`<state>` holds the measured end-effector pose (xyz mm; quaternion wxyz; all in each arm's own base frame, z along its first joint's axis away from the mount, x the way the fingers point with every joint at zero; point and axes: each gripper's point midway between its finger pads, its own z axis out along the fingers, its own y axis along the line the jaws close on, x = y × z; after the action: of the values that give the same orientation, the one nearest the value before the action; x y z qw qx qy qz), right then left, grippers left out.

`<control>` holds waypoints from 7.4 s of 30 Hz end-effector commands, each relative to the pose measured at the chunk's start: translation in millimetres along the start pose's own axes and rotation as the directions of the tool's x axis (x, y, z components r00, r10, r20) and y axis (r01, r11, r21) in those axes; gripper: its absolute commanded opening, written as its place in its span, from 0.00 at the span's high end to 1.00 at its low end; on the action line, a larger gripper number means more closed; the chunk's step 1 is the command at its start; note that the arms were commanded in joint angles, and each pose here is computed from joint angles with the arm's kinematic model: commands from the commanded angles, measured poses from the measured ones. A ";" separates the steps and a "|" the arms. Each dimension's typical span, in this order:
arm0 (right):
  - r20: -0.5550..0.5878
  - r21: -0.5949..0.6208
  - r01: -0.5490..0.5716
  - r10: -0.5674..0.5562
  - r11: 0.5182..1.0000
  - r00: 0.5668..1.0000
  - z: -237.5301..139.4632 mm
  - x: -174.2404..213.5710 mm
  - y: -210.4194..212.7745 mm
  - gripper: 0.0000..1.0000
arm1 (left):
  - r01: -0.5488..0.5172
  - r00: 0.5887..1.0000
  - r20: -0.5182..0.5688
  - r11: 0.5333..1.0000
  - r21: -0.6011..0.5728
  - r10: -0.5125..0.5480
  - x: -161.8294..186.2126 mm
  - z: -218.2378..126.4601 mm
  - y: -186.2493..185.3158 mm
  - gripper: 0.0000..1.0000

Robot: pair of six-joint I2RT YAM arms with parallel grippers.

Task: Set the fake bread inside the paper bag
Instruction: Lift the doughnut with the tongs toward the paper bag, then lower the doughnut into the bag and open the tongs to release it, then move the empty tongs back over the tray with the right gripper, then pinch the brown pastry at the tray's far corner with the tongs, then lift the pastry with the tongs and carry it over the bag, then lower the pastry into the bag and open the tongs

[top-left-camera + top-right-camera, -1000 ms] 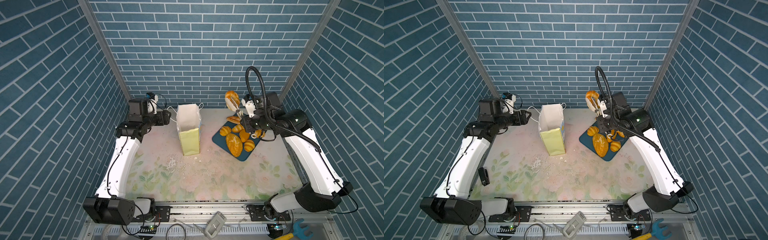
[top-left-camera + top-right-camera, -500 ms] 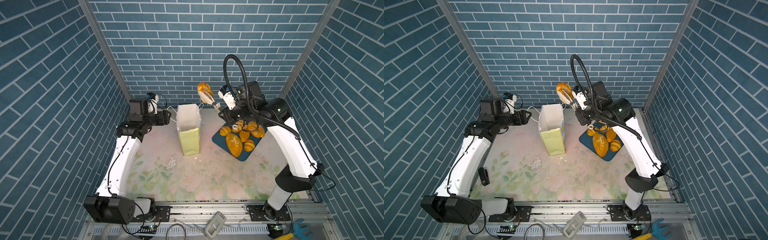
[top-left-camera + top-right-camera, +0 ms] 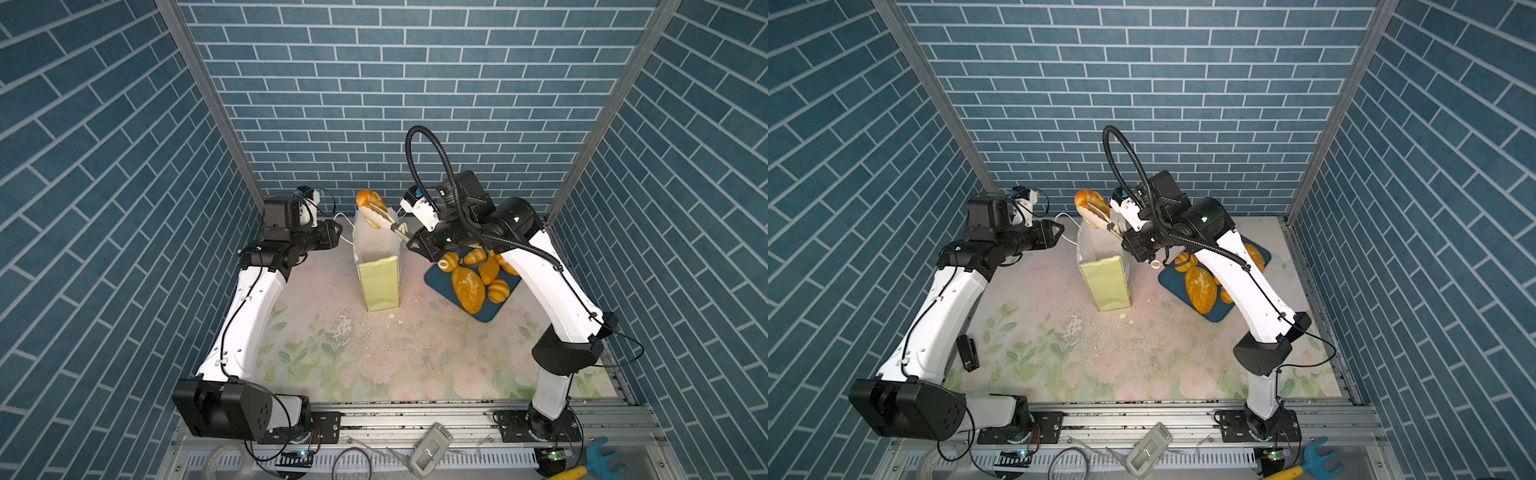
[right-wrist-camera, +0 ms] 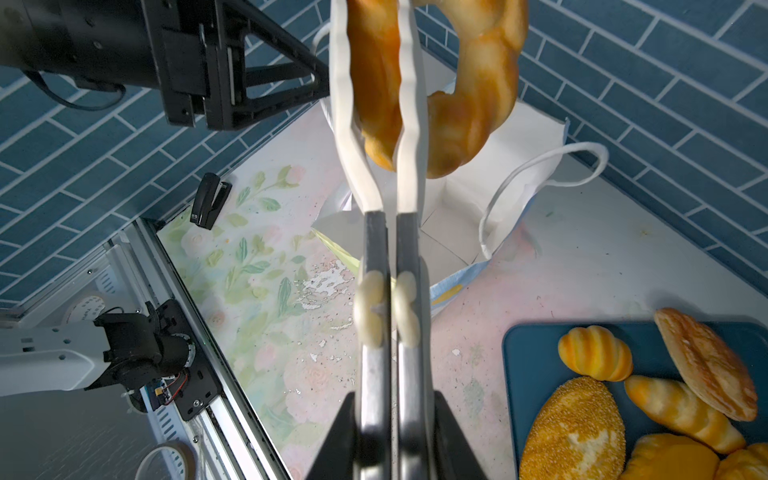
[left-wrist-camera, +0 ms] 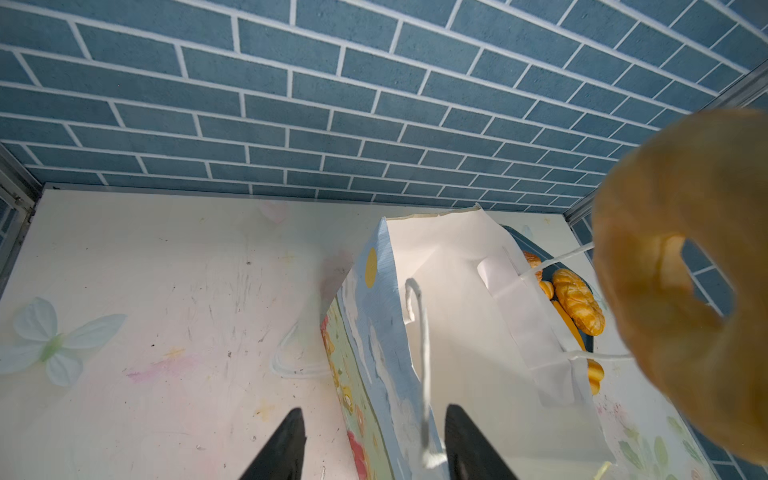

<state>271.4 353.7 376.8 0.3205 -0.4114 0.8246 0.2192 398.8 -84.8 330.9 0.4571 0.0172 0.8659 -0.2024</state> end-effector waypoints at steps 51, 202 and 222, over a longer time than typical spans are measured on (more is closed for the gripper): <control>0.143 0.468 -0.104 0.041 0.878 0.989 -100.9 12.8 -87.3 0.60 | 0.087 0.996 0.005 0.995 0.051 -0.088 8.5 -0.7 -5.5 0.79; 0.346 0.084 -0.081 0.047 0.993 0.937 -95.9 -53.6 -34.8 0.81 | 0.021 1.000 -0.004 1.000 0.008 -0.021 -6.5 14.0 2.9 0.46; 0.060 -0.025 -0.165 0.166 0.986 0.984 -6.7 -1.2 -1.5 0.81 | 0.057 0.998 -0.011 0.997 0.047 -0.057 2.3 13.1 -2.6 0.80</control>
<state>276.0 353.7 377.2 0.3223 -0.3597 0.8374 0.2558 411.9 -92.1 316.9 0.4374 0.0041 0.8699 -0.2279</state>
